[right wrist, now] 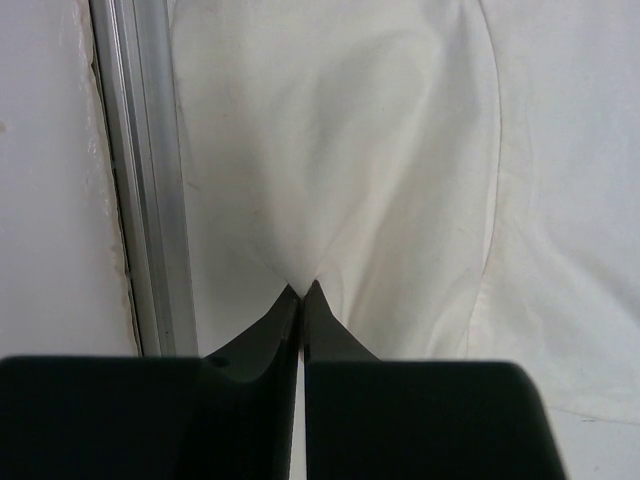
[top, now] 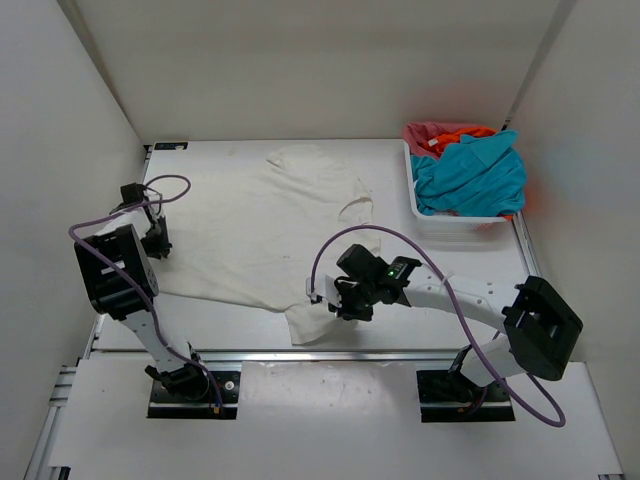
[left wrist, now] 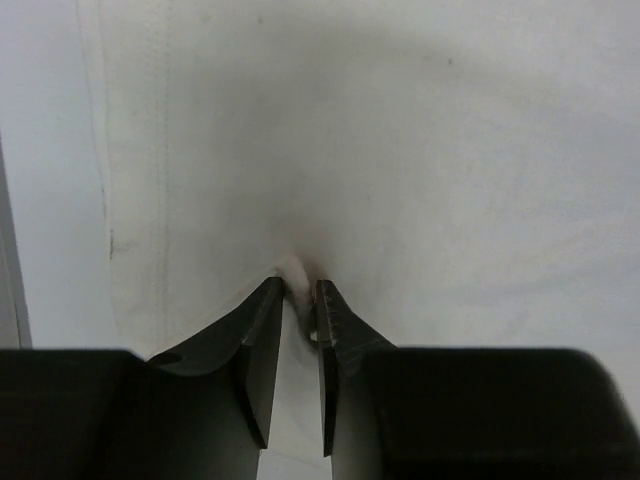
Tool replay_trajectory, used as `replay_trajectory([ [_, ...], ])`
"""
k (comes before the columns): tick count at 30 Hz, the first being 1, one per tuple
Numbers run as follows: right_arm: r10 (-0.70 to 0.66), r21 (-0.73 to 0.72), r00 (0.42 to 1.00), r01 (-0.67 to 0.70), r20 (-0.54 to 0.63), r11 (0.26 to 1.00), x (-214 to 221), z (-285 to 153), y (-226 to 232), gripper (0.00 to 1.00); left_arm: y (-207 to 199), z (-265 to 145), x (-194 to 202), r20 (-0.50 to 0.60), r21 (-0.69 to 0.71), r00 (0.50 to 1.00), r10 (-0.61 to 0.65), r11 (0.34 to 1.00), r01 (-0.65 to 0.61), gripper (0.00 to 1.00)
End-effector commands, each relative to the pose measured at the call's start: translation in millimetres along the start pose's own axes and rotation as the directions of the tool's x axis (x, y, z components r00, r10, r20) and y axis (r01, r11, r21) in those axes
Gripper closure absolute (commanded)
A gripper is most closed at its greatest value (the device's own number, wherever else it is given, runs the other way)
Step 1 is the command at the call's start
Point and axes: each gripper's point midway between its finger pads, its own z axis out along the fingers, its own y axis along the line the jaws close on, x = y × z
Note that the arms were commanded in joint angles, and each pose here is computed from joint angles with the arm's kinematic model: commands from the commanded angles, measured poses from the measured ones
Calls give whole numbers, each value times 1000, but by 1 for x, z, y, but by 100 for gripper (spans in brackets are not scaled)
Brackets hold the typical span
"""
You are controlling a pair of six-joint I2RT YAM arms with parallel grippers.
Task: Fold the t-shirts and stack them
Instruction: Grap the side of the flattened tshirt closest away from the robot with both arms
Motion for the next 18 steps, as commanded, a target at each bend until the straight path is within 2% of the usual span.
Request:
replay_trajectory([
  [1, 15, -6, 1000, -15, 21, 1000, -12, -6, -3, 100, -3, 1, -5, -1, 23, 1000, 17, 1000, -17, 70],
  [5, 45, 0, 999, -45, 26, 999, -12, -7, -5, 100, 0, -2, -1, -8, 9, 1000, 14, 1000, -14, 91],
  [8, 75, 13, 997, -75, 34, 997, -14, -13, -9, 100, 9, -13, -6, 19, -31, 1000, 12, 999, -12, 100],
  [18, 127, 72, 988, -134, 85, 988, -23, -45, -34, 100, 39, -52, 1, 21, -167, 999, 47, 985, -43, 100],
])
